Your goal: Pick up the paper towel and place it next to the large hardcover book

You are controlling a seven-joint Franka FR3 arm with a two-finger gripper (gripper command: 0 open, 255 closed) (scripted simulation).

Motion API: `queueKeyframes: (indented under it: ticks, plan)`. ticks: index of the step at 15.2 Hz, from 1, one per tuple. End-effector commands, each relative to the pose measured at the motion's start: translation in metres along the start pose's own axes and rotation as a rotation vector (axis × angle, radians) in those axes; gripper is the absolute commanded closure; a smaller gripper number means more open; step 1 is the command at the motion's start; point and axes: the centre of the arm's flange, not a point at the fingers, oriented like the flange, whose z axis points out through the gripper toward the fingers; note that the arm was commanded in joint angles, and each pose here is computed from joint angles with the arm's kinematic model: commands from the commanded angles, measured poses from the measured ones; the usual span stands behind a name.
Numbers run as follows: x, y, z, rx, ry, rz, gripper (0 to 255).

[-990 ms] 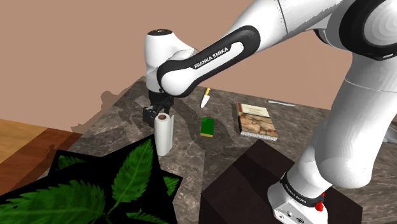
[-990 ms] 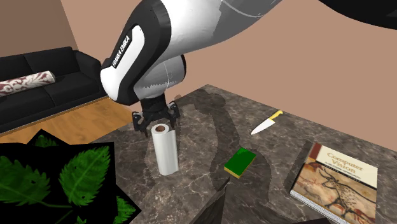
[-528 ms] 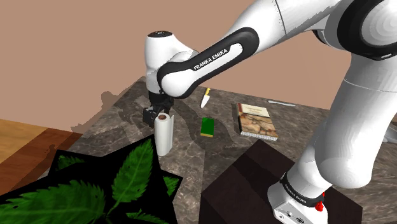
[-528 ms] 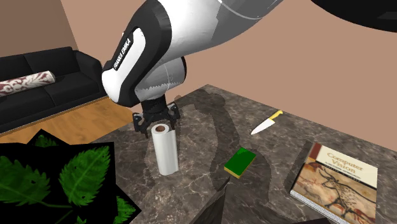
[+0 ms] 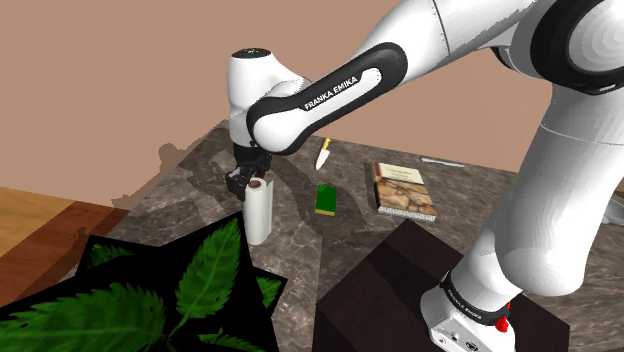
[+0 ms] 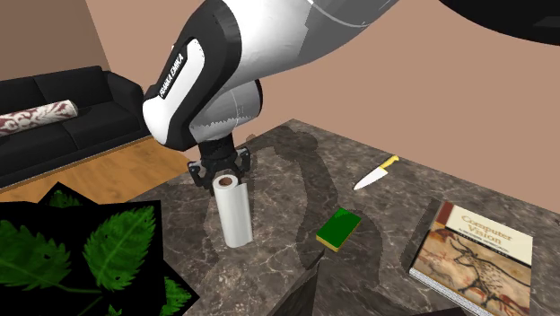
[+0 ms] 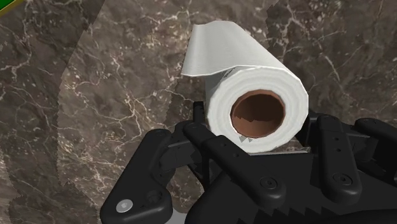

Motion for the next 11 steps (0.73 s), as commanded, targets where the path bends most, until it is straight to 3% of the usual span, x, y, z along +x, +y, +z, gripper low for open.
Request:
queueKeyframes:
  ticks: [1,11]
  plan:
    - [0.0,0.001,0.001,-0.001,-0.002,0.001,255]
    - [0.003,0.004,-0.046,-0.001,-0.002,0.001,255]
